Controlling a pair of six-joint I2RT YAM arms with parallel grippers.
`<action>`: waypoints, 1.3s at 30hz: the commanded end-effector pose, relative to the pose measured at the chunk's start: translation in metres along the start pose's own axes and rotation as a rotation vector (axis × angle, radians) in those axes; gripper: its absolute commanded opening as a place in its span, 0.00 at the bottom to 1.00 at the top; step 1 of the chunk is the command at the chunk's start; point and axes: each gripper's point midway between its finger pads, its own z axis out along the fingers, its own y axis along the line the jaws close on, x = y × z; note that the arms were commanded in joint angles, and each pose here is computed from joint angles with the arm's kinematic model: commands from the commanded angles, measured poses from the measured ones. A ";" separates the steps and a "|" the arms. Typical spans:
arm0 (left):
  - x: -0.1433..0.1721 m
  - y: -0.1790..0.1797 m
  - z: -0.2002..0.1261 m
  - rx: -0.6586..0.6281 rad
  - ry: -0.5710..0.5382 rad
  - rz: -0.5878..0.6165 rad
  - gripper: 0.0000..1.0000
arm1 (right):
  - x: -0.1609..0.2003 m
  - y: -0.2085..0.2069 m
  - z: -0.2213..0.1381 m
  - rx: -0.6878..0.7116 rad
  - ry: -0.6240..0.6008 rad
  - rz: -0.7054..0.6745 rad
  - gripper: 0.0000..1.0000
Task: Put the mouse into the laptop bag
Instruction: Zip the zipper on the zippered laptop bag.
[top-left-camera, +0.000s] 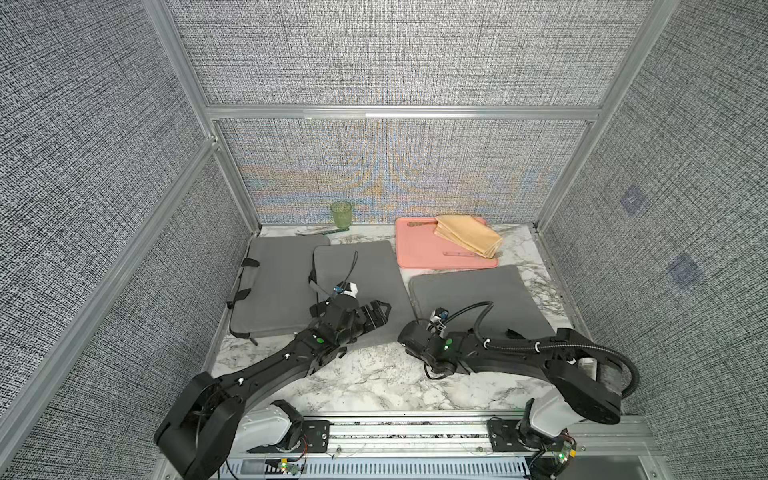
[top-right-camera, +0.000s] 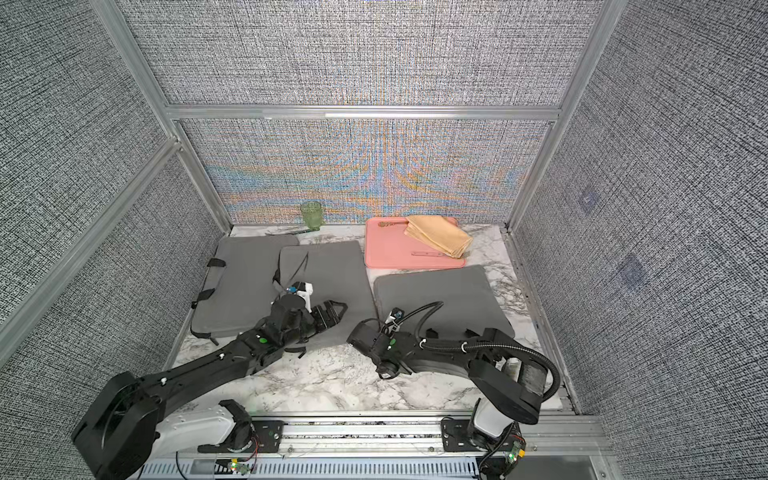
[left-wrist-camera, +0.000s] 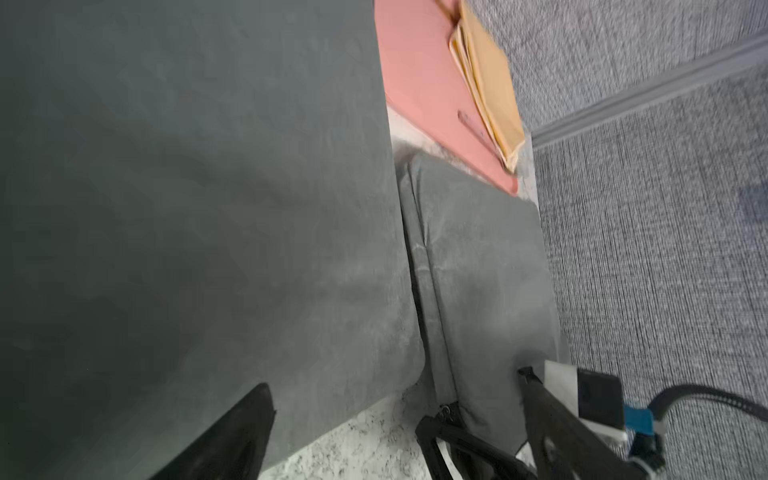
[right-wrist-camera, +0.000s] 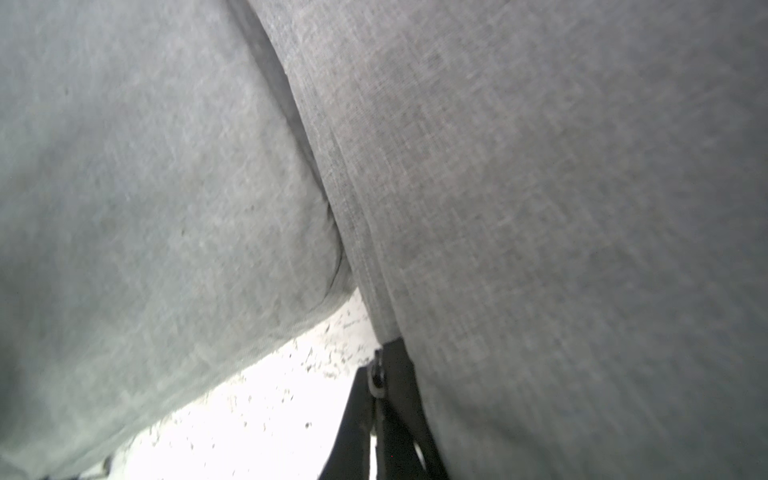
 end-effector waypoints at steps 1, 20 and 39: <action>0.025 -0.037 0.016 0.134 0.096 0.001 0.94 | 0.006 0.015 -0.006 -0.074 0.045 -0.034 0.00; 0.070 -0.071 0.109 0.238 0.229 -0.059 0.24 | 0.005 0.002 -0.027 -0.221 0.046 -0.025 0.00; 0.047 -0.080 0.105 0.164 0.172 -0.028 0.91 | -0.014 -0.070 -0.050 -0.284 -0.046 0.037 0.00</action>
